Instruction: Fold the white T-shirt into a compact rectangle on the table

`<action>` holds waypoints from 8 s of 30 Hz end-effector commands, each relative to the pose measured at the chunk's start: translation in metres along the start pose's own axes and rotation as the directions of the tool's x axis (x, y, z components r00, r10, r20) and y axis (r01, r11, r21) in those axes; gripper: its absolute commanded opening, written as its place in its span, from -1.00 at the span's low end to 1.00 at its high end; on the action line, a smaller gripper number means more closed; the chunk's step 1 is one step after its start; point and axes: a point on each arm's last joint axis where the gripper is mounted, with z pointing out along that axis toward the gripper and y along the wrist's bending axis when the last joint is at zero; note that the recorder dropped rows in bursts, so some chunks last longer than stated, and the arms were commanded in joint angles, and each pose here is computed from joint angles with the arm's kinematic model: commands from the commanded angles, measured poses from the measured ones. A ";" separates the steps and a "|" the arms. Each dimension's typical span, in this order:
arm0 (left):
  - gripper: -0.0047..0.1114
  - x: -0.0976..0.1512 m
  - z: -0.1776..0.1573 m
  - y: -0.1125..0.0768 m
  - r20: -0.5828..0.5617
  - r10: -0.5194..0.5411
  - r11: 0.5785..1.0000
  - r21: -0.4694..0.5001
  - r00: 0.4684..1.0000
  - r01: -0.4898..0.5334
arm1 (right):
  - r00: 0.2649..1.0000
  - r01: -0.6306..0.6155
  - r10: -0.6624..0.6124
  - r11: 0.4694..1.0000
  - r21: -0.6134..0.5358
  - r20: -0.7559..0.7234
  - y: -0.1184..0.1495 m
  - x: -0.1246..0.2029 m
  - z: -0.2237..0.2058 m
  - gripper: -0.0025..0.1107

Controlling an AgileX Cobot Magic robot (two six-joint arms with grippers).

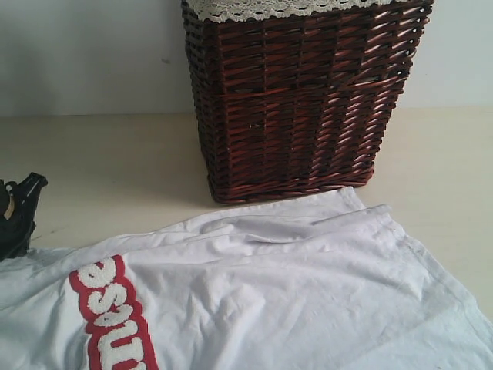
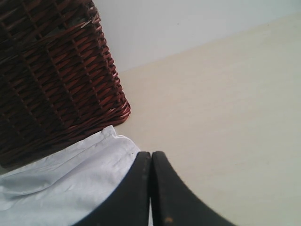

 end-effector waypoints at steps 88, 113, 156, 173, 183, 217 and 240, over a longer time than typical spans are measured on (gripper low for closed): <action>-0.04 -0.045 -0.029 0.034 -0.013 0.008 0.929 -0.369 1.000 -0.012 | 1.000 0.005 -0.005 1.000 0.002 0.009 -0.001 0.001 0.000 -0.96; -0.92 -0.049 -0.029 -0.005 0.023 0.150 0.986 0.066 0.988 -0.152 | 1.000 0.005 -0.005 1.000 0.002 0.009 -0.001 0.001 0.000 -0.96; 0.30 -0.079 -0.028 -0.086 0.451 0.488 0.753 0.215 0.747 -0.621 | 1.000 0.005 -0.005 1.000 0.002 0.009 -0.001 0.001 0.000 -0.96; -0.92 -0.028 -0.011 0.037 -0.095 -0.076 0.967 -0.251 0.993 0.050 | 1.000 0.005 -0.005 1.000 0.002 0.009 -0.001 0.001 0.000 -0.96; -0.92 -0.012 0.011 0.049 -0.181 -0.103 0.929 -0.369 0.978 0.030 | 1.000 0.005 -0.005 1.000 0.002 0.009 -0.001 0.001 0.000 -0.96; 0.26 -0.031 0.003 -0.032 0.007 0.157 0.949 0.274 0.988 -0.153 | 1.000 0.005 -0.005 1.000 0.002 0.009 -0.001 0.001 0.000 -0.96; 0.26 -0.024 -0.028 -0.043 0.248 0.274 0.958 -0.152 0.929 -0.242 | 1.000 0.005 -0.005 1.000 0.002 0.009 -0.001 0.001 0.000 -0.96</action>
